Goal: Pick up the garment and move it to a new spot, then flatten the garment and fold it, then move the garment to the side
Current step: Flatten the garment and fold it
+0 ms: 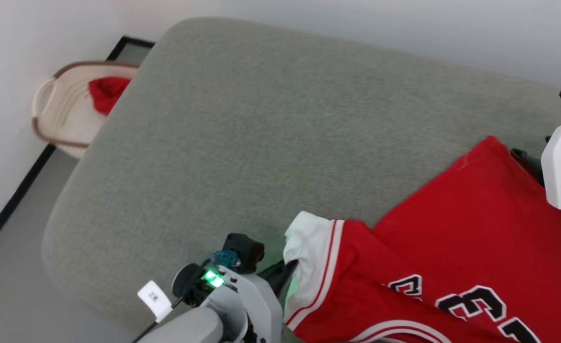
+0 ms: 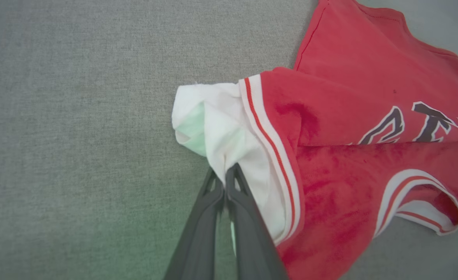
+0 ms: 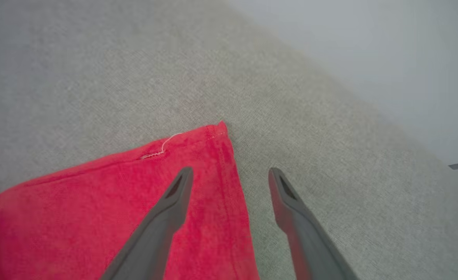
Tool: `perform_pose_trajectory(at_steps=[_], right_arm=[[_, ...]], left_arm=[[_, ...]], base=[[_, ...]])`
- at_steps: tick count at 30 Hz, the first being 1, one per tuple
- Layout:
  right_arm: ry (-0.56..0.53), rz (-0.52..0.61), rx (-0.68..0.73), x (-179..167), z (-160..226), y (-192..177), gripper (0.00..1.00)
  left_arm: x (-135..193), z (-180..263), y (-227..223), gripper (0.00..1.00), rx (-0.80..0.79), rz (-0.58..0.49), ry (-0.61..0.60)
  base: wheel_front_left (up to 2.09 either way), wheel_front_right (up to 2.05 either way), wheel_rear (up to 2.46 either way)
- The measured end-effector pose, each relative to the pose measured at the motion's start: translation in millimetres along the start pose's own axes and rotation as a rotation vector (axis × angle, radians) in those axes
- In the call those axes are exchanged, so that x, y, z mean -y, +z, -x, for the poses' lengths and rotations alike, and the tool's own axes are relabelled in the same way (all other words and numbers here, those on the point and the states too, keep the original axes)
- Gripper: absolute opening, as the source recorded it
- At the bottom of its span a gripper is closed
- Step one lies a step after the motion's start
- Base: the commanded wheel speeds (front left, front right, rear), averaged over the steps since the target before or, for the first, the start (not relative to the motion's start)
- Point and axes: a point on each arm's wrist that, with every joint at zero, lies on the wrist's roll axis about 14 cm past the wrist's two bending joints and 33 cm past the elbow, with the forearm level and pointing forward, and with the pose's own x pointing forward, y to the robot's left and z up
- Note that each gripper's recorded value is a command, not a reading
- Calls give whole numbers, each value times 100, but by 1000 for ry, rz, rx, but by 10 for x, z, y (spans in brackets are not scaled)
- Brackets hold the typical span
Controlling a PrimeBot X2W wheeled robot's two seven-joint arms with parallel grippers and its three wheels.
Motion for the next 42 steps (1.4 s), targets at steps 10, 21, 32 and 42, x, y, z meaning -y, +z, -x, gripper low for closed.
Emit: perform_pose_trajectory(at_steps=[10, 21, 32, 42], right_arm=[[68, -26, -299, -132, -581, -454, 100], [90, -110, -474, -140, -787, -579, 0], [61, -136, -398, -113, -694, -462, 0], [4, -110, -211, 92, -280, 33, 0]], left_arm=[[-107, -50, -155, 0, -38, 42, 37], [-237, -62, -275, 0, -62, 71, 82], [-296, -79, -236, 0, -70, 66, 78], [-472, -15, 154, 0, -110, -37, 53]], base=[[0, 0, 0], [0, 0, 0], [0, 0, 0], [0, 0, 0]])
